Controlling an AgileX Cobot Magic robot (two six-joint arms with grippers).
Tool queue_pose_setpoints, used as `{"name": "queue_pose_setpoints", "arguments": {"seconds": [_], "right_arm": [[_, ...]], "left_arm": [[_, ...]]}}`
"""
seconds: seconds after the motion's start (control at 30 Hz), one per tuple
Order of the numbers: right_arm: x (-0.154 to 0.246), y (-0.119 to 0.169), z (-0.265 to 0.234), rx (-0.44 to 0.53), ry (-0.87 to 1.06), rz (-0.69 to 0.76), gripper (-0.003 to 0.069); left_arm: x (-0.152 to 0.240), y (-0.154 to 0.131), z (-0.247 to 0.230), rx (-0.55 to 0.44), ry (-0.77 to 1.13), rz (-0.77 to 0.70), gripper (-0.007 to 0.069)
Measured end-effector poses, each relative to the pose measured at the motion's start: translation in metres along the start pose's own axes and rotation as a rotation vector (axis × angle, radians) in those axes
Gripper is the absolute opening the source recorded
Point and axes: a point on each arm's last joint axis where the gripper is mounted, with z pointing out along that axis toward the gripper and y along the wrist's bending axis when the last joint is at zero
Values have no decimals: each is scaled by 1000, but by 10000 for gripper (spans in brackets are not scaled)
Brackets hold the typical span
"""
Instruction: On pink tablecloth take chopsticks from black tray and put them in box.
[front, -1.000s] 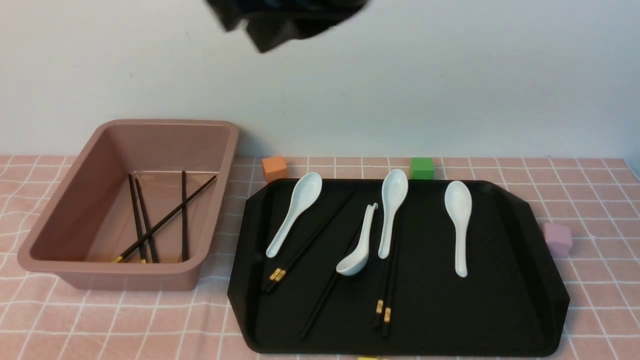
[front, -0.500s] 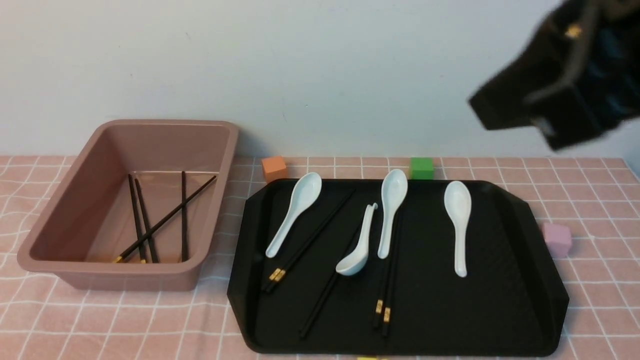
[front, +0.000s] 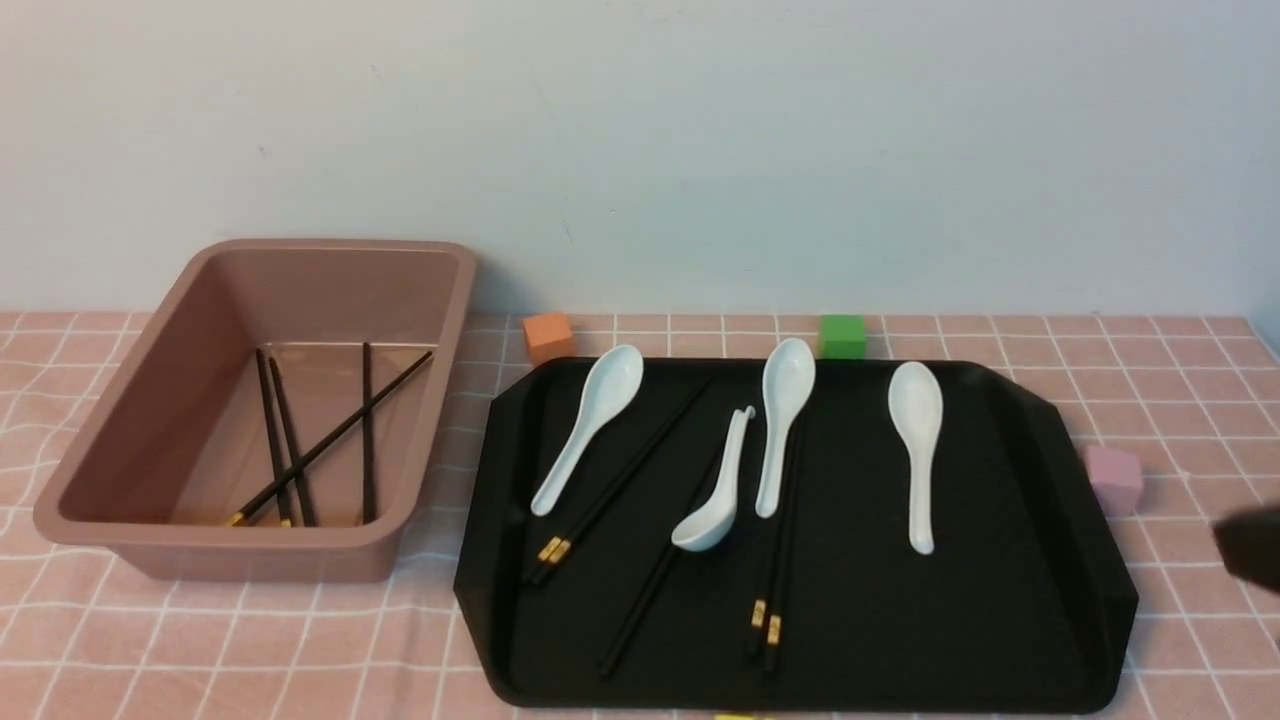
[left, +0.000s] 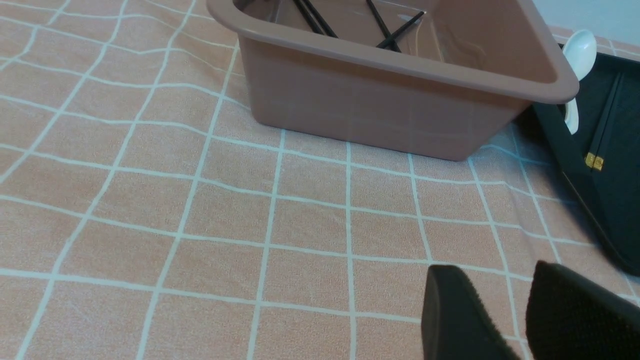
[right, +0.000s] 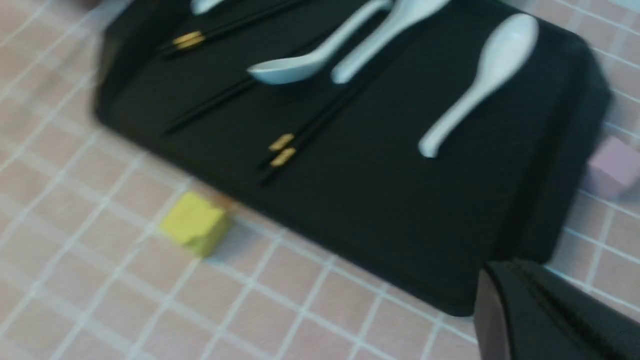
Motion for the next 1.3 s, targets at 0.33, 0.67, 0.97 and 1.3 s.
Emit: {"name": "queue_pose_setpoints", "arguments": {"seconds": [0.33, 0.67, 0.97, 1.3], "right_arm": [[142, -20, 18, 276, -304, 152, -14], [158, -18, 23, 275, -346, 151, -14], [158, -17, 23, 260, -346, 145, -10], [158, -17, 23, 260, -346, 145, -6]], "left_arm": [[0, 0, 0, 0, 0, 0, 239], [0, 0, 0, 0, 0, 0, 239], [0, 0, 0, 0, 0, 0, 239], [0, 0, 0, 0, 0, 0, 239]]}}
